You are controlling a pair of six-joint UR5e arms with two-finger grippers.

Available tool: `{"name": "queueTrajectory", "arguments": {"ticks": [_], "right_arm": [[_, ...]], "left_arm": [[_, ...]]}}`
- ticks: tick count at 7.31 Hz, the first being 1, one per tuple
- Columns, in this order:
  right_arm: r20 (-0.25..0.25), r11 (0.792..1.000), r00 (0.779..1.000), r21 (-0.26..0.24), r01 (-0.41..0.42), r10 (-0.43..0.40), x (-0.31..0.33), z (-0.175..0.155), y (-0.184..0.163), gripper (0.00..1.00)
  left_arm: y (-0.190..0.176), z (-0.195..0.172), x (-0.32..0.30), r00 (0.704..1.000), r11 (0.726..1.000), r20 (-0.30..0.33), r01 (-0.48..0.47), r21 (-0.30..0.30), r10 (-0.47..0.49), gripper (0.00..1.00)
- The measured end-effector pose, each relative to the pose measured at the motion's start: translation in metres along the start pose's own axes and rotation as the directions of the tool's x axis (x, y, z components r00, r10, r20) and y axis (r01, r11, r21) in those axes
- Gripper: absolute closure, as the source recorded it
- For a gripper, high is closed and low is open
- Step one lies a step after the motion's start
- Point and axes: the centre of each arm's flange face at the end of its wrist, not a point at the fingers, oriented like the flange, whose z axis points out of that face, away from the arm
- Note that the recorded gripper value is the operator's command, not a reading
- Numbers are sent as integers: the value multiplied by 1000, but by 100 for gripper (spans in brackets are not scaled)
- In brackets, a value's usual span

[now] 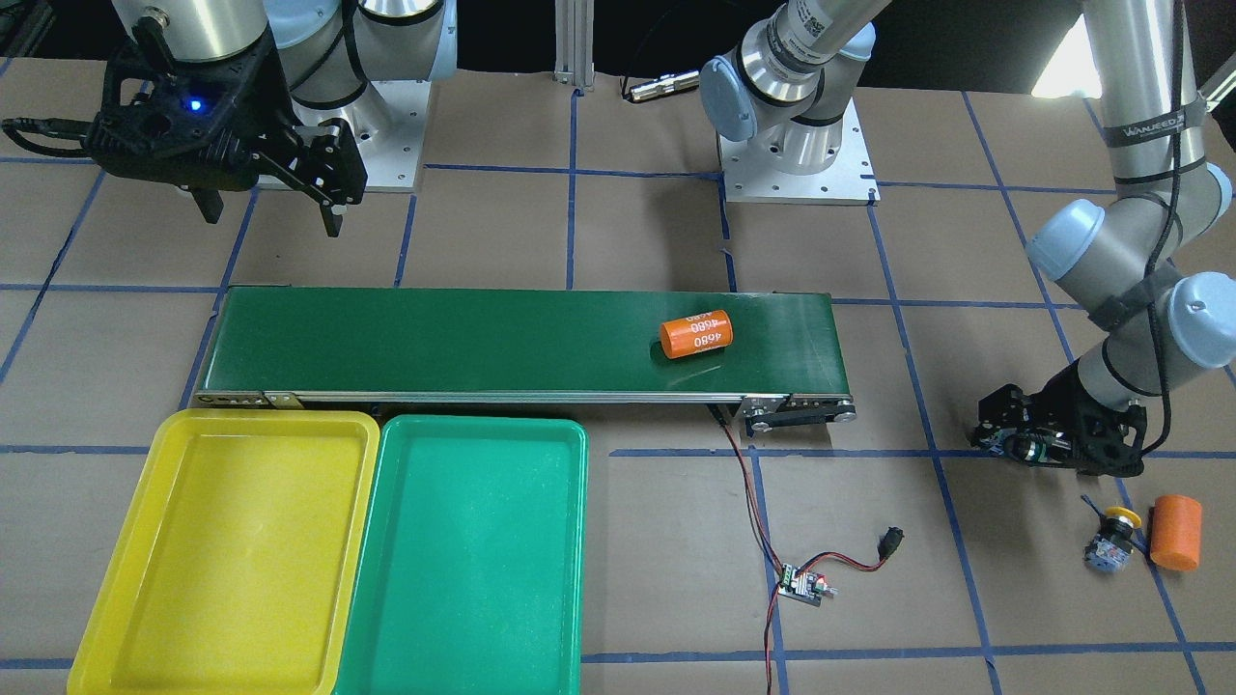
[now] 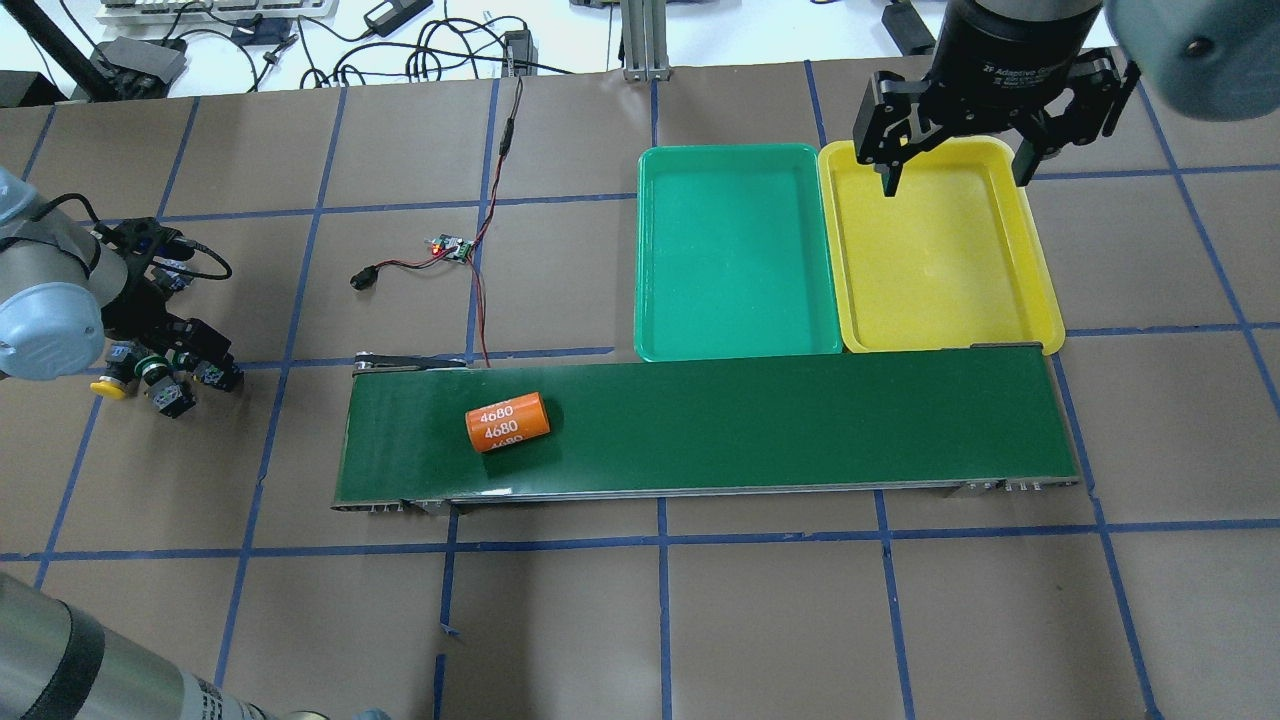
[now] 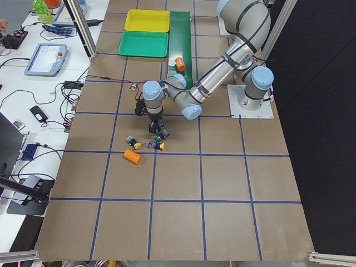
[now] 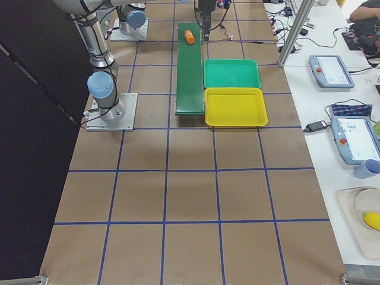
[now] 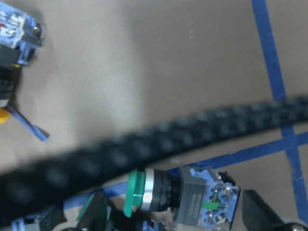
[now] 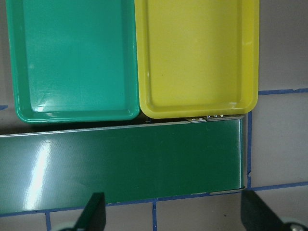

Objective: Sort buttons by color to trays
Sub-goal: 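Grasp a green-capped push-button with the left gripper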

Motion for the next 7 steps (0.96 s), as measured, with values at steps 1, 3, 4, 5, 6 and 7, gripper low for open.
{"name": "queueTrajectory", "arguments": {"ticks": [1, 3, 4, 5, 6, 7], "right_arm": [[0, 1000, 1000, 1, 1, -1, 0, 0, 0, 0], [0, 1000, 1000, 1, 1, -1, 0, -1, 0, 0], [0, 1000, 1000, 0, 0, 0, 0, 0, 0, 0], [-1, 1000, 1000, -1, 0, 0, 0, 0, 0, 0], [-1, 1000, 1000, -2, -1, 1, 0, 1, -1, 0], [-1, 1000, 1000, -3, -1, 1, 1, 1, -1, 0]], "left_arm": [[0, 4, 1, 1000, 1000, -6, -4, -5, 4, 0], [1, 12, 1, 1000, 1000, -14, -8, -18, 7, 8], [1, 14, 1, 1000, 1000, -18, -7, -21, 7, 35], [1, 15, 0, 1000, 1000, -19, -4, -22, 4, 78], [1, 11, 0, 1000, 1000, -14, 6, -22, -6, 85], [0, 1, 6, 999, 999, -10, 40, -28, -41, 85]]}}
